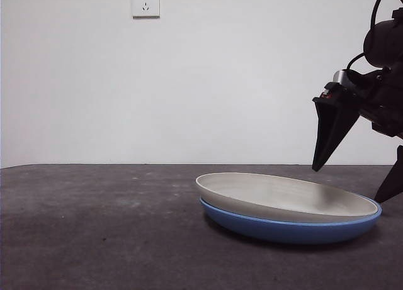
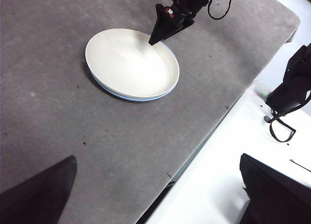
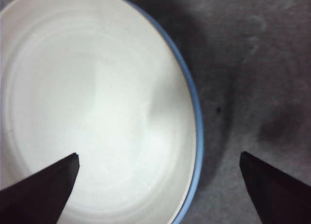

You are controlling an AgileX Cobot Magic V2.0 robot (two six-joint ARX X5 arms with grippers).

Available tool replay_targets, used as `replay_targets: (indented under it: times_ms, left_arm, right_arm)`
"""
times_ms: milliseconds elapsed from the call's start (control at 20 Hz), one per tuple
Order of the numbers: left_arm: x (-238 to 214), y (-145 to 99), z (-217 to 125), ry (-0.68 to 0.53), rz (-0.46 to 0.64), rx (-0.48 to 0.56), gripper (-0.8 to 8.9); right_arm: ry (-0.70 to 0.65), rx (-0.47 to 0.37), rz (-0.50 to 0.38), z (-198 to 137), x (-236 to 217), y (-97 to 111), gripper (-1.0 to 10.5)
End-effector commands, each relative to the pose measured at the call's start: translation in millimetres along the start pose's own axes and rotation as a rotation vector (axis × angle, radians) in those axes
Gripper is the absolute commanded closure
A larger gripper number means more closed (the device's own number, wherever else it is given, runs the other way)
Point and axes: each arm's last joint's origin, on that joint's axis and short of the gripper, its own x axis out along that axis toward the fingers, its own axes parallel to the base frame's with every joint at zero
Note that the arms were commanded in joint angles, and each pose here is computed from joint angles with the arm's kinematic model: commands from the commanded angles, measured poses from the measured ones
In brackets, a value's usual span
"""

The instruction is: Pick up the white plate, put it on the blue plate, put it on desk

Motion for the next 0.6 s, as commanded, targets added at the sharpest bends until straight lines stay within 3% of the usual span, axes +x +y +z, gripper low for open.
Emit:
replay_targets:
  times_ms: [50, 300, 600]
  left_arm:
    - [-1.0, -0.9, 3.1, -0.013, -0.003, 0.012, 2.50]
    - [-1.0, -0.9, 3.2, -0.014, -0.003, 0.012, 2.50]
    - [-1.0, -0.9, 3.0, -0.013, -0.003, 0.012, 2.50]
  right_arm:
    - [0.005, -0.018, 0.021, 5.0, 4.0, 0.0, 3.4]
    - [0.045, -0.002, 0.036, 5.2, 16.7, -5.1, 3.4]
    - [0.061, 0.001, 0.035, 5.9, 24.3, -8.9, 4.4]
